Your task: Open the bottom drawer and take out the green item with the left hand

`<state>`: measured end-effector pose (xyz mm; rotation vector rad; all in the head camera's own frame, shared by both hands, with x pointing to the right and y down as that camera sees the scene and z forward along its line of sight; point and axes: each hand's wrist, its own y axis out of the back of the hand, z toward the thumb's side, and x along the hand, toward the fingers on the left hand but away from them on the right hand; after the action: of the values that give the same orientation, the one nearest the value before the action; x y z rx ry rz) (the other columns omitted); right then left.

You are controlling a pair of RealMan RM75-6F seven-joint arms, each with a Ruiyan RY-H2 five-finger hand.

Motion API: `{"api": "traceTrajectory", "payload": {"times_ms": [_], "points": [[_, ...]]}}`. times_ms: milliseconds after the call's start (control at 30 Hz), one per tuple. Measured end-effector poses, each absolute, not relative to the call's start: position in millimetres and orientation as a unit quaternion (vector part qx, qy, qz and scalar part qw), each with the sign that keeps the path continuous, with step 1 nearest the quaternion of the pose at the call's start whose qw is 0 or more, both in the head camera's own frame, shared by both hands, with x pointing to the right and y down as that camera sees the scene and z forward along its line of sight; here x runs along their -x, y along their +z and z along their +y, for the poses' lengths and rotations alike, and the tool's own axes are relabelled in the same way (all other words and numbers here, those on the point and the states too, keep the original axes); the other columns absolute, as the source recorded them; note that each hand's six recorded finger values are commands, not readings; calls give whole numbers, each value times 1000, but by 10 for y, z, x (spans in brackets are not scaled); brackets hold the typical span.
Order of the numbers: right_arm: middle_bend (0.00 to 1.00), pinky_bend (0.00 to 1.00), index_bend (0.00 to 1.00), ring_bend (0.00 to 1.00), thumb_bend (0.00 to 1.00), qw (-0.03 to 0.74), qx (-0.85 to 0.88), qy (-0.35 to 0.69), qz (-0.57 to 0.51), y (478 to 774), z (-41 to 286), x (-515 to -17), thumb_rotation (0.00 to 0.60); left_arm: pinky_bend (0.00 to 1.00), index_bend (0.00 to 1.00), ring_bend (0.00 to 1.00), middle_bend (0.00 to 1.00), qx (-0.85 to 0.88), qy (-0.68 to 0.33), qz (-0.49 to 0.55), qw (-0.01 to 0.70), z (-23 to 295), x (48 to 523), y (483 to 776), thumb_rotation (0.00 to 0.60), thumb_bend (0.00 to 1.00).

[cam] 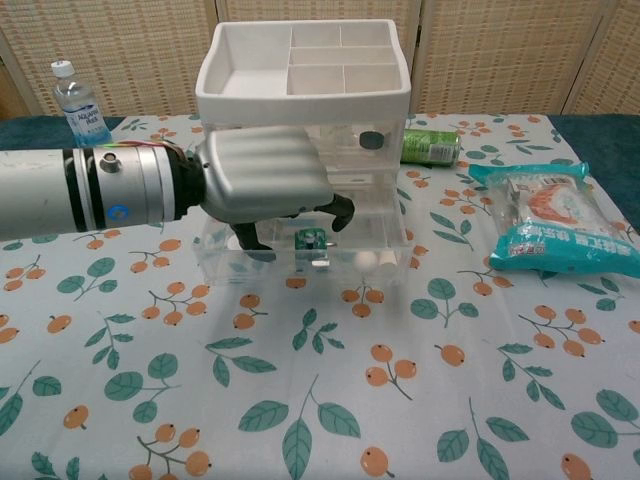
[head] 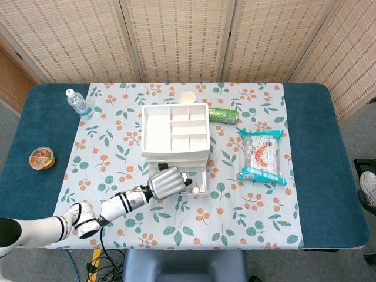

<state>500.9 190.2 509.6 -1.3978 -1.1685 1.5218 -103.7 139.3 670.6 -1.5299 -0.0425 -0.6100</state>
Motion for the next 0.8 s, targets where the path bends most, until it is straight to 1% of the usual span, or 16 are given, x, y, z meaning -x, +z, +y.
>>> {"api": "traceTrajectory", "payload": {"times_ms": [600, 800], "points": [[229, 248, 130, 222, 363, 376, 541, 595, -460, 5070, 1907, -5040, 600, 1000, 413, 1000, 1000, 682, -270, -31, 679, 1421, 975, 6750, 600, 150], [229, 248, 131, 222, 362, 377, 536, 597, -463, 5038, 1914, -5066, 600, 1000, 453, 1000, 1000, 686, -268, -30, 675, 1423, 945, 6763, 600, 150]]}}
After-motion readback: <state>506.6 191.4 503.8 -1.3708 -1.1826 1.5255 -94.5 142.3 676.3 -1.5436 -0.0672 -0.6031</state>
